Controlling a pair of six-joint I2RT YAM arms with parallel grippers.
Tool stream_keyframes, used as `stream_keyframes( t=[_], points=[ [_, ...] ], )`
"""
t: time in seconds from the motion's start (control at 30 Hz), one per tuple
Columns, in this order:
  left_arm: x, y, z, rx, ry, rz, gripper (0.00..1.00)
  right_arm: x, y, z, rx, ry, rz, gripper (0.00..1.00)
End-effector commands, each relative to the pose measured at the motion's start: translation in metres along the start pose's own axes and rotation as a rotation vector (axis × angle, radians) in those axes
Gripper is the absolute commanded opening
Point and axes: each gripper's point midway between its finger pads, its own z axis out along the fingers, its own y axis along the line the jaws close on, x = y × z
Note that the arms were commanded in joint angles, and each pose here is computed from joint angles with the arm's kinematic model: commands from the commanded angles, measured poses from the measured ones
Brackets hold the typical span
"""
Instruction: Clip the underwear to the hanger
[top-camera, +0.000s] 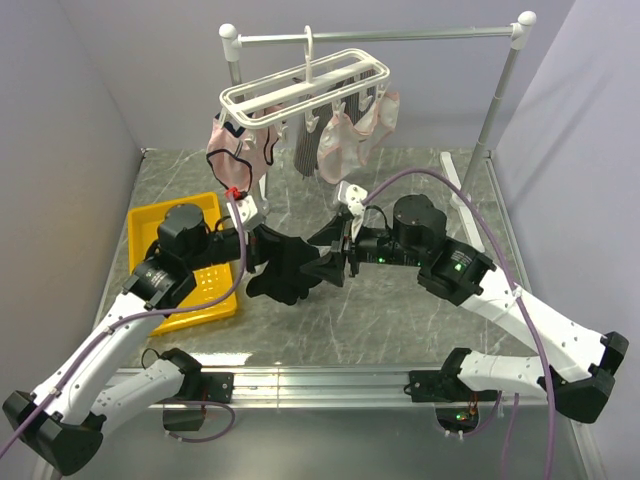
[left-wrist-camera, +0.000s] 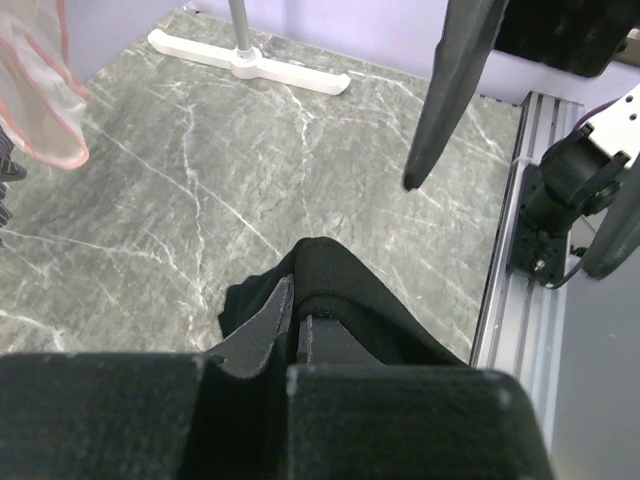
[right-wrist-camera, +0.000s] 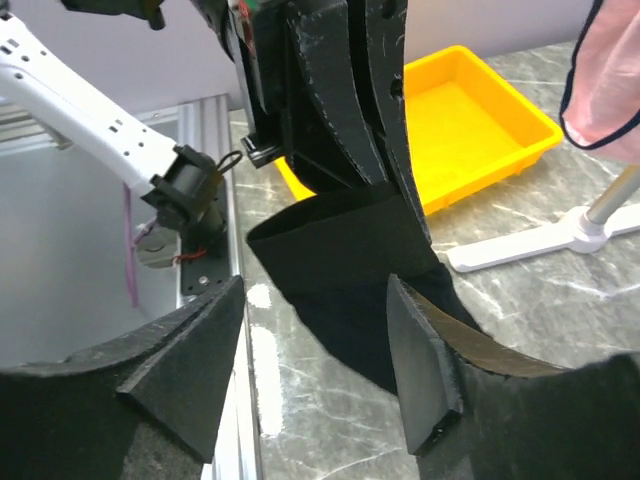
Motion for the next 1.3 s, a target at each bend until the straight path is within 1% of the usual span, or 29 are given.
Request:
stream_keyframes(
  t=[0.0, 0.07, 0.1, 0.13, 0.23, 0.27, 0.3, 0.37, 0.4, 0.43, 0.47, 0.5, 0.57, 0.67, 0.87, 0.9, 0.97, 1.0, 1.07, 1.1, 1.17, 1.2, 1.27],
  points=[
    [-0.031, -0.002, -0.001, -0.006, -0.076, -0.010, 0.00, -0.014, 0.003, 0.002, 0.030, -0.062, -0.015, 0.68],
    [-0.033, 0.004, 0.000, -0.040, -0.086, -0.033, 0.00, -0.013, 0.001, -0.001, 0.078, -0.072, -0.024, 0.73],
    [-0.034, 0.005, 0.001, -0.050, -0.091, -0.074, 0.00, -0.011, 0.011, 0.000, 0.072, -0.076, -0.039, 0.76],
    [-0.036, 0.009, 0.003, -0.063, -0.099, -0.098, 0.00, -0.006, 0.003, -0.001, 0.144, -0.084, -0.044, 0.77],
    [-0.039, 0.013, 0.006, -0.085, -0.118, -0.198, 0.00, -0.005, 0.006, -0.001, 0.202, -0.121, -0.080, 0.77],
    [-0.043, 0.017, 0.007, -0.107, -0.134, -0.214, 0.00, -0.004, -0.001, -0.001, 0.248, -0.123, -0.076, 0.77],
    [-0.044, 0.018, 0.008, -0.113, -0.136, -0.249, 0.00, -0.005, -0.004, 0.000, 0.263, -0.126, -0.074, 0.77],
    [-0.047, 0.021, 0.010, -0.121, -0.143, -0.273, 0.00, -0.012, -0.003, 0.004, 0.271, -0.149, -0.081, 0.77],
    [-0.049, 0.021, 0.010, -0.117, -0.146, -0.272, 0.00, -0.017, -0.003, 0.006, 0.277, -0.168, -0.089, 0.76],
    [-0.050, 0.020, 0.011, -0.113, -0.147, -0.273, 0.00, -0.014, 0.001, 0.011, 0.264, -0.158, -0.094, 0.75],
    [-0.051, 0.021, 0.012, -0.116, -0.151, -0.283, 0.00, -0.013, -0.001, 0.014, 0.278, -0.151, -0.098, 0.74],
    [-0.049, 0.022, 0.012, -0.119, -0.148, -0.288, 0.00, -0.020, -0.004, 0.016, 0.300, -0.171, -0.109, 0.74],
    [-0.051, 0.021, 0.012, -0.116, -0.155, -0.291, 0.00, -0.016, -0.008, 0.024, 0.317, -0.155, -0.124, 0.71],
    [-0.053, 0.021, 0.011, -0.121, -0.159, -0.296, 0.00, -0.013, -0.018, 0.032, 0.377, -0.141, -0.137, 0.71],
    [-0.057, 0.018, 0.010, -0.107, -0.167, -0.304, 0.00, -0.022, -0.025, 0.039, 0.448, -0.160, -0.195, 0.72],
    [-0.056, 0.019, 0.010, -0.108, -0.168, -0.307, 0.00, -0.026, -0.026, 0.039, 0.457, -0.174, -0.202, 0.71],
    [-0.055, 0.017, 0.011, -0.101, -0.165, -0.306, 0.00, -0.026, -0.035, 0.039, 0.502, -0.167, -0.218, 0.65],
    [-0.055, 0.017, 0.010, -0.102, -0.167, -0.306, 0.00, -0.027, -0.036, 0.038, 0.512, -0.174, -0.224, 0.55],
    [-0.052, 0.016, 0.010, -0.097, -0.160, -0.306, 0.00, -0.027, -0.043, 0.035, 0.555, -0.168, -0.242, 0.42],
    [-0.050, 0.016, 0.009, -0.099, -0.157, -0.309, 0.00, -0.028, -0.045, 0.033, 0.565, -0.173, -0.250, 0.31],
    [-0.047, 0.015, 0.009, -0.101, -0.149, -0.308, 0.00, -0.028, -0.048, 0.029, 0.576, -0.165, -0.282, 0.18],
    [-0.046, 0.014, 0.007, -0.101, -0.149, -0.307, 0.00, -0.028, -0.048, 0.028, 0.570, -0.149, -0.294, 0.01],
    [-0.043, 0.012, 0.006, -0.089, -0.139, -0.295, 0.00, -0.035, -0.048, 0.025, 0.542, -0.140, -0.314, 0.00]
  ],
)
